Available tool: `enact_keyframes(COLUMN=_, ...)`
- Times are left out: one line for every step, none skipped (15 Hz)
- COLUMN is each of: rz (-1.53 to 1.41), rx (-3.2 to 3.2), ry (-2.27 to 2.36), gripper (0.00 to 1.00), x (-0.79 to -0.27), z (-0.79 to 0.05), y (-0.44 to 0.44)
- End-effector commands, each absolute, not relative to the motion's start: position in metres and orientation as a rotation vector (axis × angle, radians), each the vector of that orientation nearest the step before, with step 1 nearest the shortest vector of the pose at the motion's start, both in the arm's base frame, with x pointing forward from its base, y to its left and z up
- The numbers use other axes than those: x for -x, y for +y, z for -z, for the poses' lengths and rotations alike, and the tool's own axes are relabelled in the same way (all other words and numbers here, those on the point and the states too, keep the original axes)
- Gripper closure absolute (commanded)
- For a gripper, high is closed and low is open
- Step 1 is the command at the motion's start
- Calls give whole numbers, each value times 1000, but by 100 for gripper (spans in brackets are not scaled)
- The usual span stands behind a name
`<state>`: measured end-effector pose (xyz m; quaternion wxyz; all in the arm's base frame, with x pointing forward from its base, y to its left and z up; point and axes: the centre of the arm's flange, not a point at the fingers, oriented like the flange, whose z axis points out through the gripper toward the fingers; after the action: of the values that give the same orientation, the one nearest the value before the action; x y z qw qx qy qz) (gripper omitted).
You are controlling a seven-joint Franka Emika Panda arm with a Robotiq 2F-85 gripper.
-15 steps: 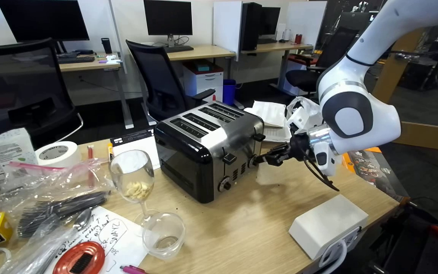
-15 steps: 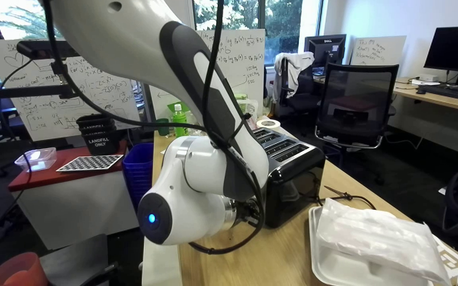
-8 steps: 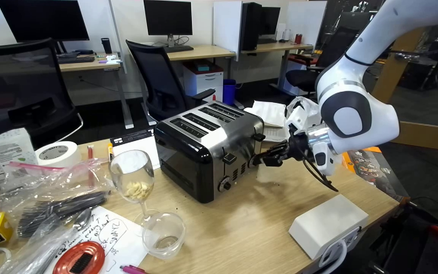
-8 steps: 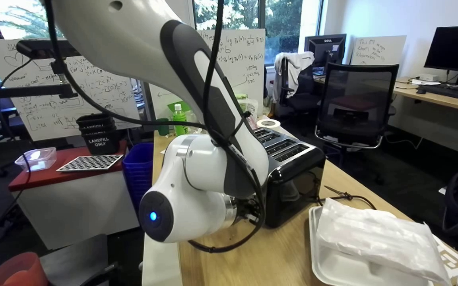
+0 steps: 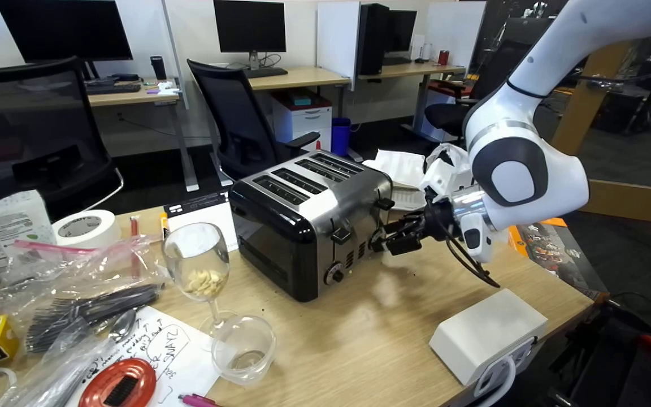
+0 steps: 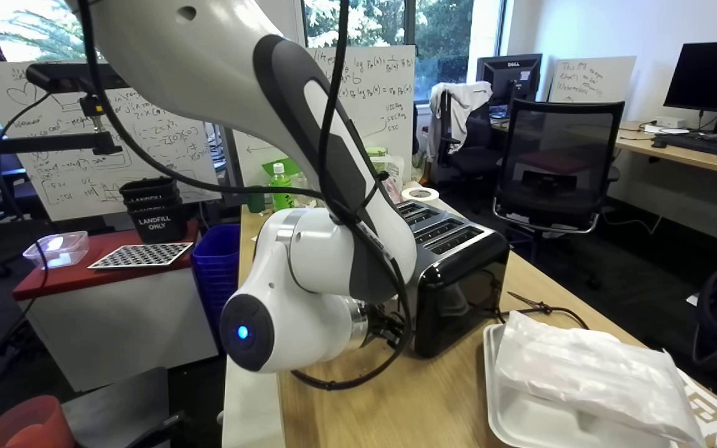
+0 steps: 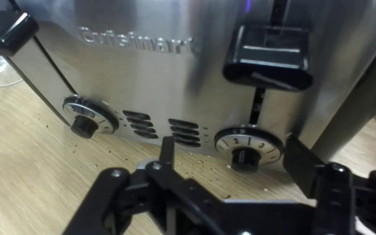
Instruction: Turn the toaster knob
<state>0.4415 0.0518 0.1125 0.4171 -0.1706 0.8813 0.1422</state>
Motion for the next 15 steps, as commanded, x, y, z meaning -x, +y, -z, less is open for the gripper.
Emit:
enact_keyframes(rz=-308, rx=429, ry=2218, gripper=0, x=-437, z=-97, y=89)
enact_keyframes(rz=-307, rx=430, ry=2220, gripper=0, x=-437, z=-96, y=89)
enact_keyframes(rz=-305, rx=432, ry=2223, gripper=0, x=-437, z=-94, y=89)
enact_keyframes(rz=-303, rx=433, ry=2227, gripper=5, x=-437, z=-93, y=89)
enact_keyframes(rz=-300, rx=435, ry=2230, gripper=17, x=-437, z=-92, y=88)
enact_keyframes(rz=-296, rx=436, ry=2233, gripper=29, x=-437, z=-92, y=88)
enact_keyframes(rz=-292, rx=436, ry=2236, gripper=32, x=-436, z=-92, y=87)
enact_keyframes(rz=-289, rx=436, ry=2239, gripper=39, x=-436, z=-92, y=86)
enact_keyframes(rz=-287, rx=437, ry=2241, gripper=47, x=-435, z=-92, y=86)
enact_keyframes(rz=-283, rx=440, ry=2242, gripper=53, x=-435, z=-91, y=85)
enact_keyframes(rz=-276, rx=445, ry=2243, gripper=61, x=-435, z=-91, y=84)
enact_keyframes(rz=-272, rx=449, ry=2244, gripper=66, x=-435, z=-91, y=84)
enact_keyframes(rz=-266, rx=451, ry=2245, gripper=75, x=-435, z=-91, y=82)
enact_keyframes(rz=-263, rx=453, ry=2246, gripper=81, x=-436, z=-92, y=82)
enact_keyframes(rz=-264, rx=455, ry=2247, gripper=88, x=-435, z=-92, y=82)
